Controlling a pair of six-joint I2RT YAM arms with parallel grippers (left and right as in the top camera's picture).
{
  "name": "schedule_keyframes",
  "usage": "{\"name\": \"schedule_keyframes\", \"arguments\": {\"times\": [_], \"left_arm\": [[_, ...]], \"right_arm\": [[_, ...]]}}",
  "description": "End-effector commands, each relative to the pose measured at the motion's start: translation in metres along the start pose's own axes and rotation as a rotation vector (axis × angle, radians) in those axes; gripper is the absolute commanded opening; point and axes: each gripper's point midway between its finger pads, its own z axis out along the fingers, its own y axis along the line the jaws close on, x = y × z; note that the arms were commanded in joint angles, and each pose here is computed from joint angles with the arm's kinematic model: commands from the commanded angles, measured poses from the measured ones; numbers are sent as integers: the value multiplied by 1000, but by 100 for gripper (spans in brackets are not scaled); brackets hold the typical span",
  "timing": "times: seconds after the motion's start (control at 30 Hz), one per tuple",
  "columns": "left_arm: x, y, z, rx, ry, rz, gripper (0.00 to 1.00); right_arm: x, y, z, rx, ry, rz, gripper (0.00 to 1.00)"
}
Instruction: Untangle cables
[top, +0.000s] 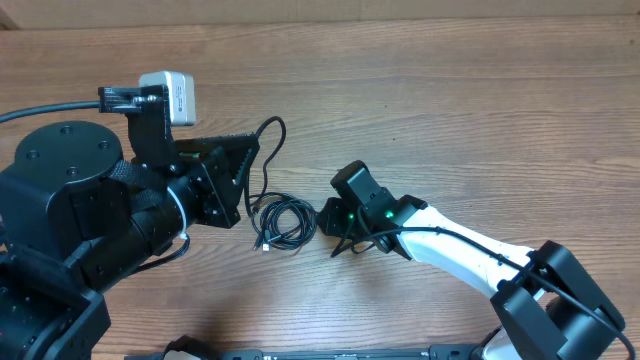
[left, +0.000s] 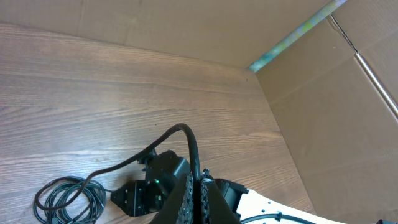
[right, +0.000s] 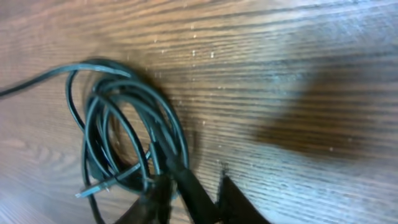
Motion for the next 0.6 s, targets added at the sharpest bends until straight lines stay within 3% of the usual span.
{"name": "schedule_keyframes", "arguments": {"times": [0.0, 0.17, 0.33, 0.57], "left_arm": [[-2, -1, -2, -2, -10, -7, 4], [-2, 20, -3, -110, -25, -17, 4], [5, 59, 2, -316, 0, -27, 4], [10, 116, 9, -648, 12, -122, 4]], "right_arm": [[-1, -1, 0, 11, -17, 1, 7], [-5, -1, -1, 11, -25, 6, 4], [-13, 1, -18, 38, -63, -2, 4], [-51, 6, -103, 171, -275, -35, 4]]}}
